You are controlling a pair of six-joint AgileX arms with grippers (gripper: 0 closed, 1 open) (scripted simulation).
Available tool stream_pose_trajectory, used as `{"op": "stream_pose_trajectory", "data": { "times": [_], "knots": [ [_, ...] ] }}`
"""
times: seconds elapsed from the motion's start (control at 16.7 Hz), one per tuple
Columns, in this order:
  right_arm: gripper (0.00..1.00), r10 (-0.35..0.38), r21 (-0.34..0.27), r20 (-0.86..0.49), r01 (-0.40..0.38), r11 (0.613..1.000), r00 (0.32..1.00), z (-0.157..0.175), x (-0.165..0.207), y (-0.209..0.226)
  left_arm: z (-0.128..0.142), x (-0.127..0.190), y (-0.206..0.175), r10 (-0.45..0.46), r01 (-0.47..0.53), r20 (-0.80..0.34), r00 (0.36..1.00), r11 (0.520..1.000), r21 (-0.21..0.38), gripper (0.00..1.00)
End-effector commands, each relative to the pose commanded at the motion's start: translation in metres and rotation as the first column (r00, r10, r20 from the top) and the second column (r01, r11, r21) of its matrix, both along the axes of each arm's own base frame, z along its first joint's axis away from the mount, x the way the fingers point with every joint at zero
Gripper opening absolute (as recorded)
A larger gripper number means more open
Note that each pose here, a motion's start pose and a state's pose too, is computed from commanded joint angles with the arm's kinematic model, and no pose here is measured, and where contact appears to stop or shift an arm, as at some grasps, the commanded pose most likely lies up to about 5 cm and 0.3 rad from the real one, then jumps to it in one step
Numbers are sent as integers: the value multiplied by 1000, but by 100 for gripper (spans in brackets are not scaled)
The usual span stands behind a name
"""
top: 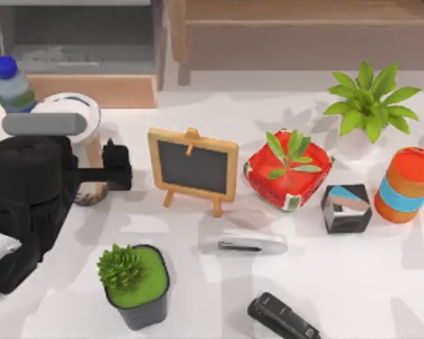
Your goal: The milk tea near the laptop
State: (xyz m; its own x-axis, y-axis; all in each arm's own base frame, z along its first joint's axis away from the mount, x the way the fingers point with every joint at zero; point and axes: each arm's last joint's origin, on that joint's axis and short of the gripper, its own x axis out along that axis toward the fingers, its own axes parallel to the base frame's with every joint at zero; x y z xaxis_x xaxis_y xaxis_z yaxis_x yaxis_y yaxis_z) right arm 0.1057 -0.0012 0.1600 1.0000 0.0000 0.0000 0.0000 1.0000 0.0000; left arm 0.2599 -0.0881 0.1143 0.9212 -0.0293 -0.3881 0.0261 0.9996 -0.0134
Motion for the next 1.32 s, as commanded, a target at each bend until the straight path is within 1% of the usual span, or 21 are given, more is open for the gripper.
{"op": "stream_pose_trajectory", "data": {
  "times": [0.18,0.96,1.02,1.32],
  "knots": [
    [100,0,0,0,0,1000,1000,0,0,0,0,0,0,0,0,0,1000,1000,0,100],
    [100,0,0,0,0,1000,1000,0,0,0,0,0,0,0,0,0,1000,1000,0,2],
    [100,0,0,0,0,1000,1000,0,0,0,0,0,0,0,0,0,1000,1000,0,0],
    [100,0,0,0,0,1000,1000,0,0,0,0,0,0,0,0,0,1000,1000,0,0]
  ]
}}
